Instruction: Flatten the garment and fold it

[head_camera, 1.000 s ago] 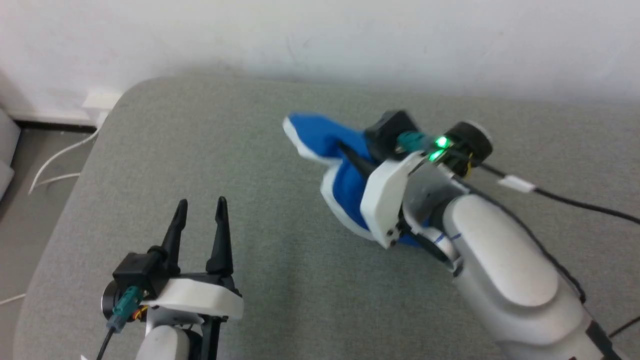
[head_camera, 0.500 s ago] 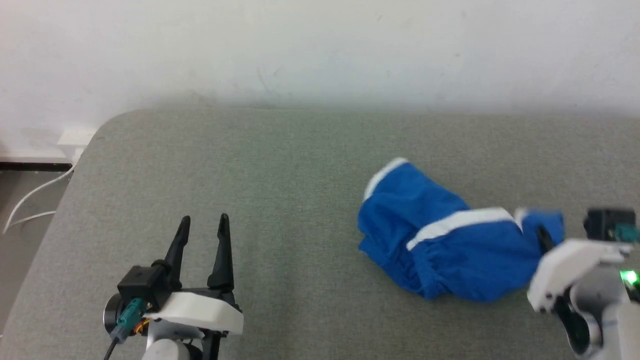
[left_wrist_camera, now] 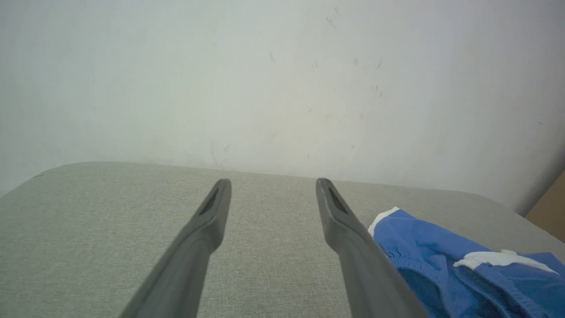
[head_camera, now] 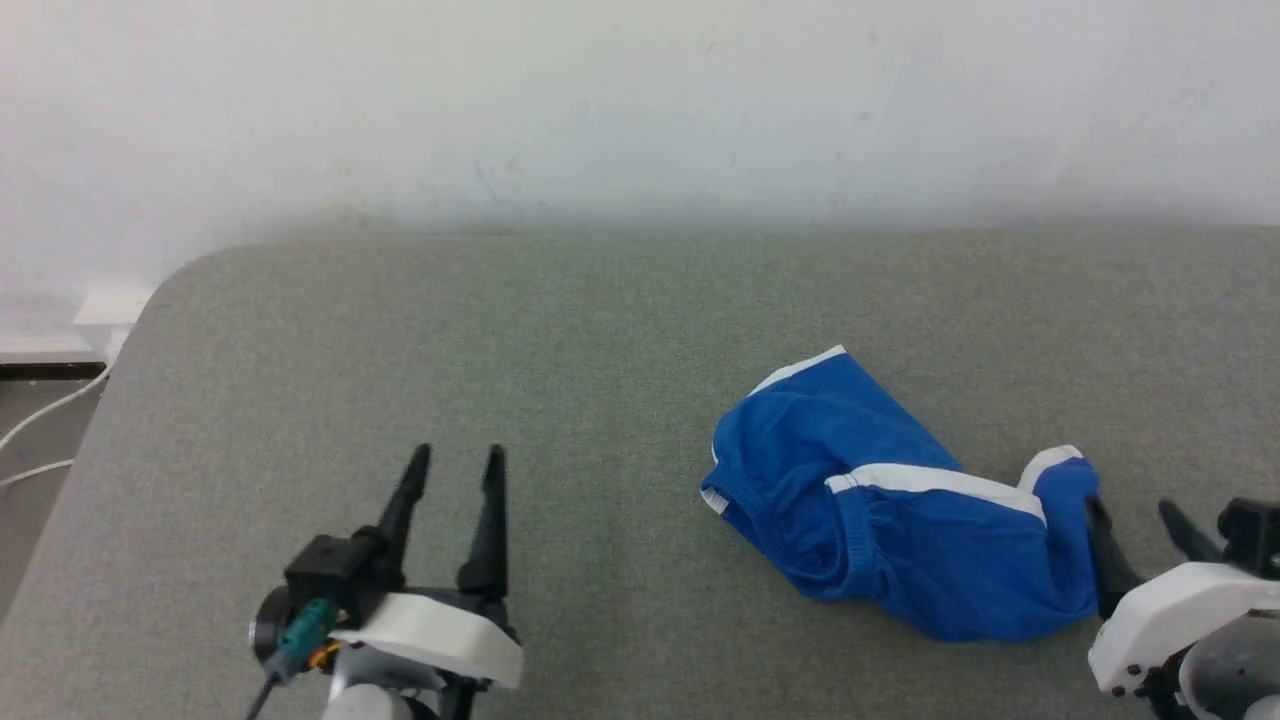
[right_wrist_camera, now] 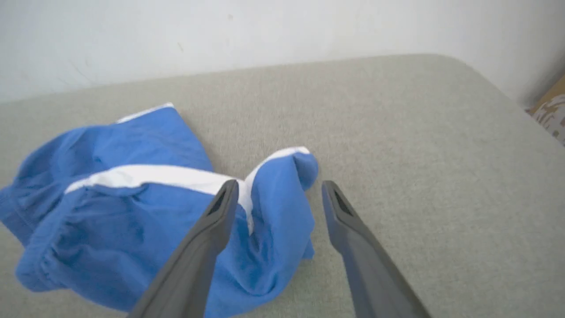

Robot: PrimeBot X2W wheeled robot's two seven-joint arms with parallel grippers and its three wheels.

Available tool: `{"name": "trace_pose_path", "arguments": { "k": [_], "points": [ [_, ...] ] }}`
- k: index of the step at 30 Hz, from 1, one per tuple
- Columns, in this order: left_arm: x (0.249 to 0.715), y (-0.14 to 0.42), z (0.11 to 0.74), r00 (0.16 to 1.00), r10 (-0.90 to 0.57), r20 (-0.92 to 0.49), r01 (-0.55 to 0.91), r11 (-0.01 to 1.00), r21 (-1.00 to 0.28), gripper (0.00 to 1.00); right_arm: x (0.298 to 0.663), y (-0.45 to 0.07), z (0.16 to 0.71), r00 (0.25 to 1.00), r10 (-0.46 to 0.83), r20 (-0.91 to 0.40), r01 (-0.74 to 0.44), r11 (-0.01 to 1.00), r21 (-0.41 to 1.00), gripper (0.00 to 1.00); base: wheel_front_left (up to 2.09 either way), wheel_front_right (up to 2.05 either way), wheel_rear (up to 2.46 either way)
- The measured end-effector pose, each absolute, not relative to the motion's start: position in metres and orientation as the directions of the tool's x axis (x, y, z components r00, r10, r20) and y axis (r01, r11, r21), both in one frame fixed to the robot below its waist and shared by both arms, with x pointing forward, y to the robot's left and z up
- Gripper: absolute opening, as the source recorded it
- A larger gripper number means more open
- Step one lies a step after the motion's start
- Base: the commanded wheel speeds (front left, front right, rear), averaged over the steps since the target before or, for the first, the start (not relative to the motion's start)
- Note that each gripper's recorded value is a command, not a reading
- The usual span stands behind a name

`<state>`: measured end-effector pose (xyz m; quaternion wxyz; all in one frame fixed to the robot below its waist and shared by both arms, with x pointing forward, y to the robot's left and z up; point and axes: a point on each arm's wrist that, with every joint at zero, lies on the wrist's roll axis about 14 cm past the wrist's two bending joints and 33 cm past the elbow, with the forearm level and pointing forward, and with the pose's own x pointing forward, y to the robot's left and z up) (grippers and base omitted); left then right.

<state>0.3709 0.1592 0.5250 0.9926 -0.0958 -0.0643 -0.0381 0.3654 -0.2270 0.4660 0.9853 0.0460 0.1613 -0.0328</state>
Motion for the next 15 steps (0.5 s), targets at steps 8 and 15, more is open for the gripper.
{"name": "trace_pose_path", "arguments": {
  "k": [8,15],
  "points": [
    [0.378,0.050,0.537,0.912,-0.391,0.124,0.410,0.876,-0.253,1.00,0.362,-0.210,0.494,0.984,-0.008,-0.180,0.014,0.999,0.031,1.00,0.00,0.00,0.00],
    [0.355,-0.042,0.486,0.718,-0.680,-0.149,0.634,0.727,-0.262,1.00,0.359,-0.201,0.496,0.988,0.013,-0.155,-0.004,0.998,0.057,1.00,0.00,0.00,0.00]
  ]
}}
